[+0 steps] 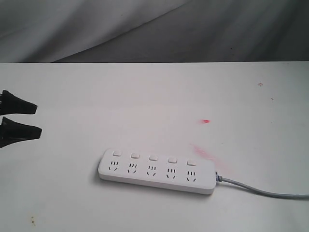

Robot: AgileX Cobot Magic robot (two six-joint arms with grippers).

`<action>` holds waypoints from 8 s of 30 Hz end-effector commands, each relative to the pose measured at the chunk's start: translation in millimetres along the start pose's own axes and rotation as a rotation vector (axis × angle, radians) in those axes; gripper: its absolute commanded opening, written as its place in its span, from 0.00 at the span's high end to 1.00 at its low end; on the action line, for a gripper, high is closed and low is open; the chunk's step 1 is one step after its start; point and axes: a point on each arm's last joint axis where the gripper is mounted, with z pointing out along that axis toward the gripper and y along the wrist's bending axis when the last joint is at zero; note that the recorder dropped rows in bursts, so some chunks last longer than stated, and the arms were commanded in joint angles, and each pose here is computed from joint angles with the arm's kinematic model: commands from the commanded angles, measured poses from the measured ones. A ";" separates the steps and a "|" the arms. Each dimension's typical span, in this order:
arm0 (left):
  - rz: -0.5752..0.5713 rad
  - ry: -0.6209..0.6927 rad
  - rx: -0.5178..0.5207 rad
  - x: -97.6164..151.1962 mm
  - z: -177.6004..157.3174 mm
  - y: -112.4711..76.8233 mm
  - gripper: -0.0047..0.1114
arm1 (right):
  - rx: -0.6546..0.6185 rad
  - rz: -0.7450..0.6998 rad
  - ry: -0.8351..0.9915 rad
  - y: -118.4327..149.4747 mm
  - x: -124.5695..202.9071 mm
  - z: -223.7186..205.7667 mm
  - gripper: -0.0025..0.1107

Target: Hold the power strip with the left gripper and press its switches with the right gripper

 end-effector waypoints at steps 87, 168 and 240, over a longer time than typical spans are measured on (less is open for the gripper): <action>0.366 0.498 0.457 31.1 180.8 -40.5 0.59 | 0.005 0.005 -0.001 -0.2 1.1 0.2 0.98; 0.366 0.498 0.457 31.1 180.8 -40.5 0.59 | -0.796 -0.213 0.554 66.9 -165.7 206.3 0.97; 0.382 0.515 0.464 32.6 179.8 -40.2 0.59 | -1.149 -0.645 0.509 298.6 -31.9 279.2 0.41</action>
